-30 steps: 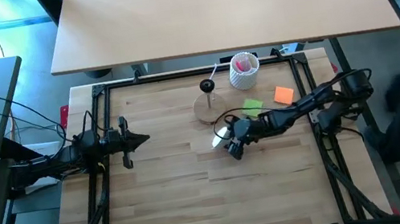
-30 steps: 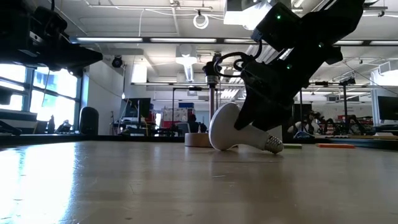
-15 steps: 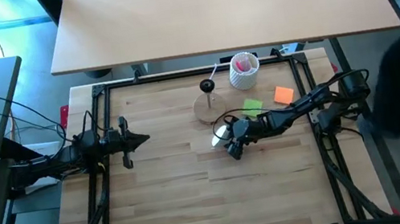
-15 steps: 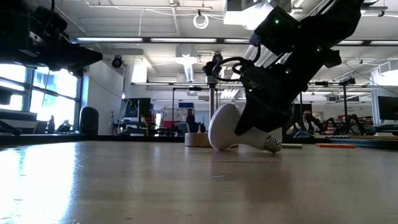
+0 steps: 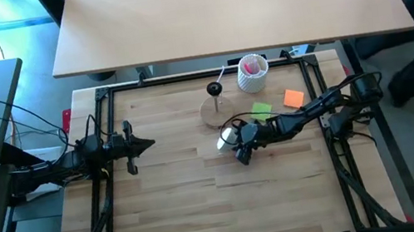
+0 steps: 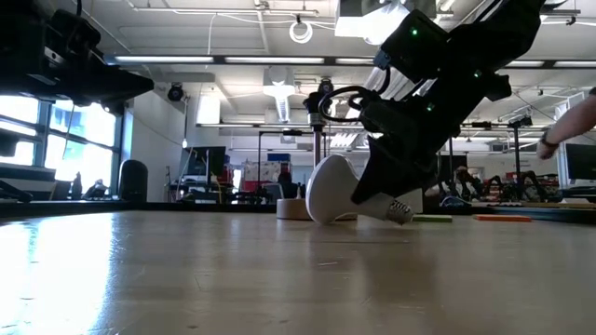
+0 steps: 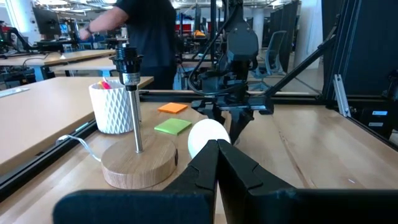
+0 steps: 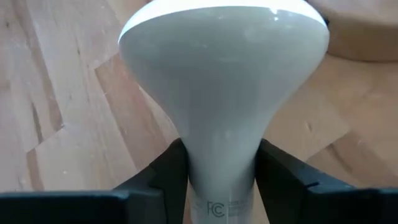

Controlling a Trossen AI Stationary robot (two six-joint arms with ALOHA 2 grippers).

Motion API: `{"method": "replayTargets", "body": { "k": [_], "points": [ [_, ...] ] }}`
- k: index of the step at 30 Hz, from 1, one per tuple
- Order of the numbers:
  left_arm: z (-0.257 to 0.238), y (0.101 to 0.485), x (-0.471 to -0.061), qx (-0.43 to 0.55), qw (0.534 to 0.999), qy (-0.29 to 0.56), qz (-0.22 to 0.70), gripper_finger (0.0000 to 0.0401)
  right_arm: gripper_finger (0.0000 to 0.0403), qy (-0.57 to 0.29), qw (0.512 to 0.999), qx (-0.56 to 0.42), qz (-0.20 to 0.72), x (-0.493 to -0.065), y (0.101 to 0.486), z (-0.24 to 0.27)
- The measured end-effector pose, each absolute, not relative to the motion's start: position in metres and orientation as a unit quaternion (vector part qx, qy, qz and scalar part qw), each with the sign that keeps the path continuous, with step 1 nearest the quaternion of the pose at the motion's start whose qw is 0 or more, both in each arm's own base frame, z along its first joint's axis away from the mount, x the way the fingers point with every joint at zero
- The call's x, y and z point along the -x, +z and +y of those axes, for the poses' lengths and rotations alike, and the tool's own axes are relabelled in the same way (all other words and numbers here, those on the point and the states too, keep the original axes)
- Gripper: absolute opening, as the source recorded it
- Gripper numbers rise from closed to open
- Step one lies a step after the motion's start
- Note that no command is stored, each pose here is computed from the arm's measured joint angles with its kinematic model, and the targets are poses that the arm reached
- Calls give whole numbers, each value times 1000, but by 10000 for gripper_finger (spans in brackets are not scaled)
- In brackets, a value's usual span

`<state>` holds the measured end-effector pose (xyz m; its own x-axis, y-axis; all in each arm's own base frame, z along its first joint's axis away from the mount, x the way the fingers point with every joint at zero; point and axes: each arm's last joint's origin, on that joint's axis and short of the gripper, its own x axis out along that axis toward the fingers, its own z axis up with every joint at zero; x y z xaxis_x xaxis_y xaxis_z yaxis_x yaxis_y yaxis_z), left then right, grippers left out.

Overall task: Screw lightbulb
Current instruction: Insert the lightbulb into the lamp socket

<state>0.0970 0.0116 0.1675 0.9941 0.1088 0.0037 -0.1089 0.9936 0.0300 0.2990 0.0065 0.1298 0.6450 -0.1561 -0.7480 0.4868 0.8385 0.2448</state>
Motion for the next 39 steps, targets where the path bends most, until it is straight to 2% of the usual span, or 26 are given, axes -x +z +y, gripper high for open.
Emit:
{"method": "replayTargets", "body": {
  "k": [7, 14, 19, 22, 31, 39],
  "points": [
    [12, 168, -97, -15, 998, 55, -1, 0, 151, -159, 916, -200, 309, -310, 142, 7],
    [12, 168, -97, -15, 998, 54, -1, 0, 151, -125, 971, -151, 140, -320, 187, 7],
    [12, 167, -97, -15, 998, 55, -1, 0, 151, -155, 985, -80, 9, -318, 225, -6],
    [12, 167, -97, -15, 998, 55, -1, 0, 151, -186, 981, -40, -39, -317, 241, -22],
    [12, 168, -97, -15, 998, 55, -1, 0, 151, -247, 966, 8, -78, -323, 272, -79],
    [12, 167, -97, -15, 998, 54, -1, 0, 151, -269, 960, 0, -75, -325, 263, -98]
  ]
}}
